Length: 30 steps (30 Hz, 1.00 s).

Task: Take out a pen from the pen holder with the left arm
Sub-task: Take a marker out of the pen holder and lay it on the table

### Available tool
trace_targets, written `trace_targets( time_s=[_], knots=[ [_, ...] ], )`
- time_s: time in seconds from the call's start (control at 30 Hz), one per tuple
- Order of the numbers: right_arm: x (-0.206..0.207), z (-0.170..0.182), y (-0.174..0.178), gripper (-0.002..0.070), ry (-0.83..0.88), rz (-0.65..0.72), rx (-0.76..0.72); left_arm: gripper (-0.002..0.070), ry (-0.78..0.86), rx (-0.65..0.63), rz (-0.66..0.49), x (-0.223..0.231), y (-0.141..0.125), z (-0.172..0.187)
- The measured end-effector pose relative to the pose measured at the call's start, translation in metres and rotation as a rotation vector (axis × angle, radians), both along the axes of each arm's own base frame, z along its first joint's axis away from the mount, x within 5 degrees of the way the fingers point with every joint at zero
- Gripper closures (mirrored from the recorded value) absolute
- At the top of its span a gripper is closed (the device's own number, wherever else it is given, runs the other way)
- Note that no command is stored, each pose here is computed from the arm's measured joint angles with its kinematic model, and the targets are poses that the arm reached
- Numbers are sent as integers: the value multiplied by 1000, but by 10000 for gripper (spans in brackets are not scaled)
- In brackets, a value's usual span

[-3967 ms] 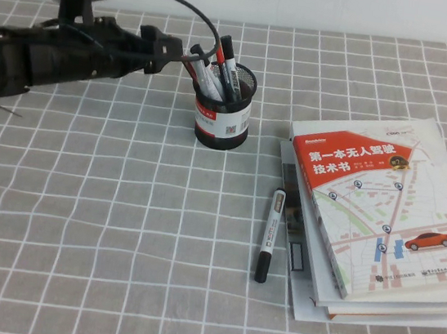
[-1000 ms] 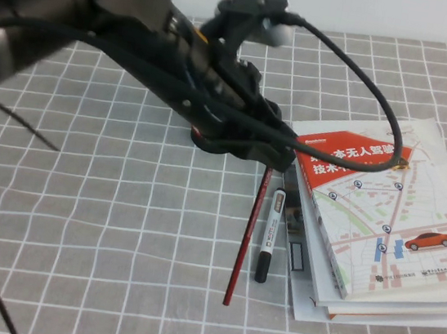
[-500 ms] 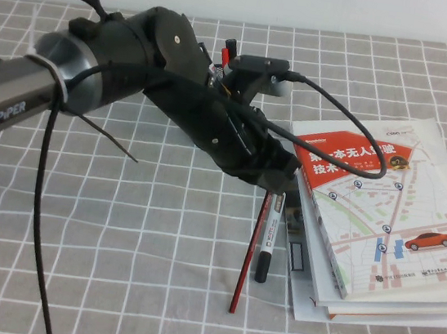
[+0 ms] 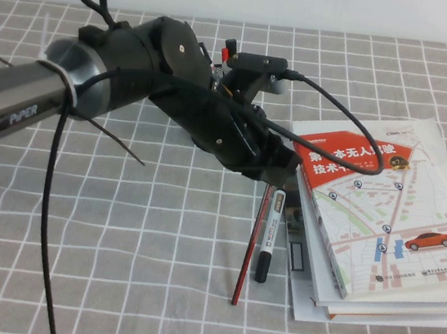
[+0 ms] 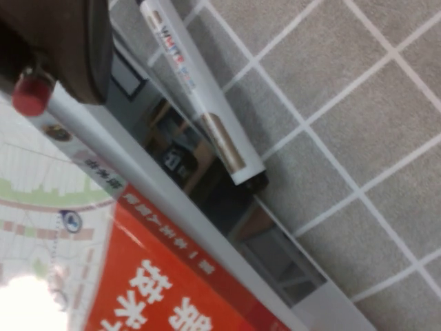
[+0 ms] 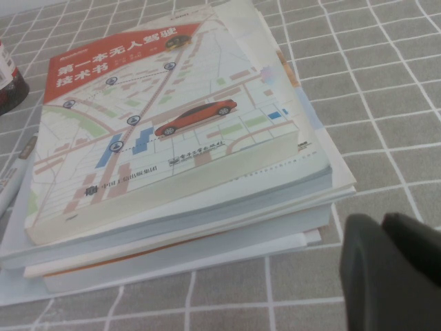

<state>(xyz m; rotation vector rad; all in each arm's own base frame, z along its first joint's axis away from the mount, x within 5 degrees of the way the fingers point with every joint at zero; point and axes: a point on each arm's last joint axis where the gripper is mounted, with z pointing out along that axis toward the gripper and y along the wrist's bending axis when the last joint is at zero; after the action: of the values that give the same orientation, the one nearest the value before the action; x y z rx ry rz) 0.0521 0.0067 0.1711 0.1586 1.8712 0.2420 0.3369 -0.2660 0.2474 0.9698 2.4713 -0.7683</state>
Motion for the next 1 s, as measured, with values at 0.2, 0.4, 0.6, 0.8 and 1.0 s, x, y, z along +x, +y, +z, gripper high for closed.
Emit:
trace_targets(
  time_s=[0.2, 0.4, 0.6, 0.8, 1.0],
  knots=[
    [0, 0, 0, 689, 0, 0, 0, 442, -18, 7, 24, 4, 0, -5],
    [0, 0, 0, 689, 0, 0, 0, 329, -25, 1, 61, 7, 0, -5],
    [0, 0, 0, 689, 0, 0, 0, 327, -29, 2, 62, 7, 0, -4],
    [0, 0, 0, 689, 0, 0, 0, 517, -97, -28, 59, -1, 6, 27],
    [0, 0, 0, 689, 0, 0, 0, 661, -277, -28, 45, -21, 26, 85]
  ],
)
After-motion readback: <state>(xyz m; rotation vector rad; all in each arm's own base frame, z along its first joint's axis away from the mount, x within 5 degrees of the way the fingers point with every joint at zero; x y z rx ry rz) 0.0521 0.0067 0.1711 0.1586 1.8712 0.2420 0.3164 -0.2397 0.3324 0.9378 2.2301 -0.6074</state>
